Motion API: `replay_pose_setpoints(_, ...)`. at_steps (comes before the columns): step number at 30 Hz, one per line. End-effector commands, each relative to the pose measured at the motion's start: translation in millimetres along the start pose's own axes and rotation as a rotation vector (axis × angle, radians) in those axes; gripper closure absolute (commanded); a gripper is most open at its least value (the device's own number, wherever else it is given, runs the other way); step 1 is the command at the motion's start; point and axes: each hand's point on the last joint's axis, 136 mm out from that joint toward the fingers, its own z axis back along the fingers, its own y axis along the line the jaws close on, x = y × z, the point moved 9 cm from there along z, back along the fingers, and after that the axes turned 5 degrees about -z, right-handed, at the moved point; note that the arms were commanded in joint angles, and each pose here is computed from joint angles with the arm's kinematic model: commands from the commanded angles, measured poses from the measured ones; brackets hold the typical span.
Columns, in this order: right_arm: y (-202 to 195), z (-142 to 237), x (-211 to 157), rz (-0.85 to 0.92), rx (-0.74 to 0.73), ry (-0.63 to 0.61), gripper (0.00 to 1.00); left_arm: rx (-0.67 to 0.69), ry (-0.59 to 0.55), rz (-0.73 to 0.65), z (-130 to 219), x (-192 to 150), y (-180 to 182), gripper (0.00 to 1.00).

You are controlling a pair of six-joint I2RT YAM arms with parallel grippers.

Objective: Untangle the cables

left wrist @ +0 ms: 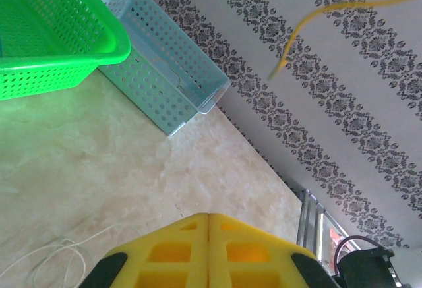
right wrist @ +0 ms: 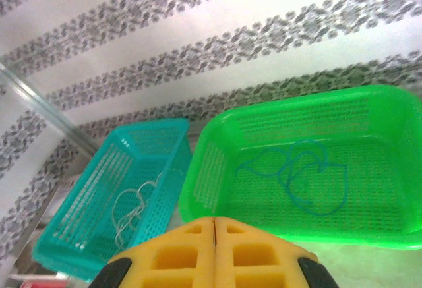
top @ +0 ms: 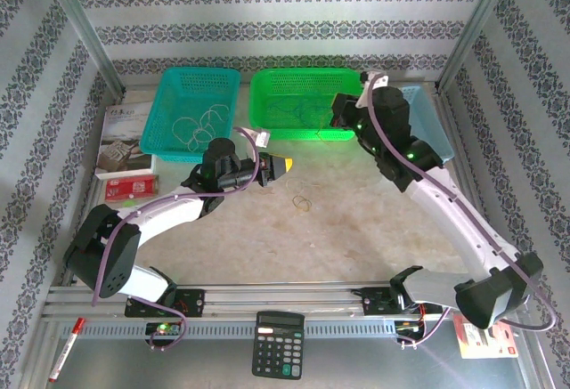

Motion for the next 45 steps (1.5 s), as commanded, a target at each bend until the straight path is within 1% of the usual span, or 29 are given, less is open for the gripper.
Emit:
replay_pose_setpoints(1, -16.7, 10.9, 19.8, 0.005, -0.047, -0.060, 1.00, -0.049, -0.029, -0.029, 1.0, 6.9, -11.8, 0.83)
replay_pose_setpoints(5, -59.7, 8.1, 35.3, -0.005, -0.204, -0.102, 1.00, -0.031, -0.042, -0.039, 6.0, 12.4, -16.1, 0.63)
replay_pose_setpoints(10, -127.0, -6.6, 43.7, -0.055, -0.430, -0.141, 1.00, -0.001, -0.056, -0.048, 13.3, 17.0, -20.8, 0.44)
replay_pose_setpoints(12, -153.2, -14.9, 45.8, -0.085, -0.504, -0.143, 1.00, 0.009, -0.061, -0.054, 16.3, 19.5, -23.5, 0.37)
replay_pose_setpoints(17, -210.0, -37.0, 48.4, -0.148, -0.660, -0.138, 1.00, 0.034, -0.075, -0.068, 24.7, 26.0, -30.3, 0.08)
replay_pose_setpoints(19, -227.5, -48.4, 47.2, -0.151, -0.697, -0.109, 1.00, 0.042, -0.078, -0.073, 27.5, 27.6, -32.6, 0.00)
replay_pose_setpoints(21, -242.2, -59.6, 45.1, -0.155, -0.707, -0.071, 0.99, 0.052, -0.082, -0.079, 30.8, 29.5, -35.1, 0.00)
replay_pose_setpoints(22, -248.4, -65.4, 42.9, -0.154, -0.706, -0.046, 0.93, 0.056, -0.086, -0.085, 32.9, 30.6, -36.7, 0.00)
replay_pose_setpoints(23, -252.5, -68.5, 42.6, -0.156, -0.712, -0.031, 0.84, 0.063, -0.093, -0.089, 35.3, 31.9, -38.0, 0.00)
replay_pose_setpoints(25, -253.0, -74.3, 40.6, -0.148, -0.671, -0.003, 0.63, 0.079, -0.110, -0.099, 39.9, 34.0, -40.3, 0.00)
replay_pose_setpoints(26, -251.2, -75.4, 40.3, -0.144, -0.655, 0.005, 0.57, 0.094, -0.123, -0.104, 42.8, 34.0, -40.6, 0.00)
replay_pose_setpoints(28, -246.5, -75.6, 38.7, -0.144, -0.627, 0.013, 0.52, 0.132, -0.151, -0.107, 48.3, 35.2, -40.2, 0.00)
replay_pose_setpoints(32, -229.6, -73.0, 32.2, -0.141, -0.557, 0.031, 0.49, 0.202, -0.188, -0.128, 56.2, 35.9, -38.3, 0.00)
replay_pose_setpoints(36, -195.8, -69.9, 16.7, -0.115, -0.457, 0.059, 0.48, 0.277, -0.230, -0.148, 65.7, 35.3, -35.8, 0.00)
replay_pose_setpoints(39, -168.3, -66.6, -1.9, -0.094, -0.384, 0.087, 0.47, 0.338, -0.247, -0.150, 71.7, 35.1, -33.4, 0.00)
replay_pose_setpoints(42, -140.7, -64.8, -28.0, -0.069, -0.313, 0.132, 0.47, 0.380, -0.266, -0.138, 77.0, 33.6, -31.4, 0.00)
replay_pose_setpoints(45, -117.7, -64.9, -56.9, -0.048, -0.263, 0.184, 0.45, 0.411, -0.255, -0.112, 79.1, 30.5, -29.0, 0.00)
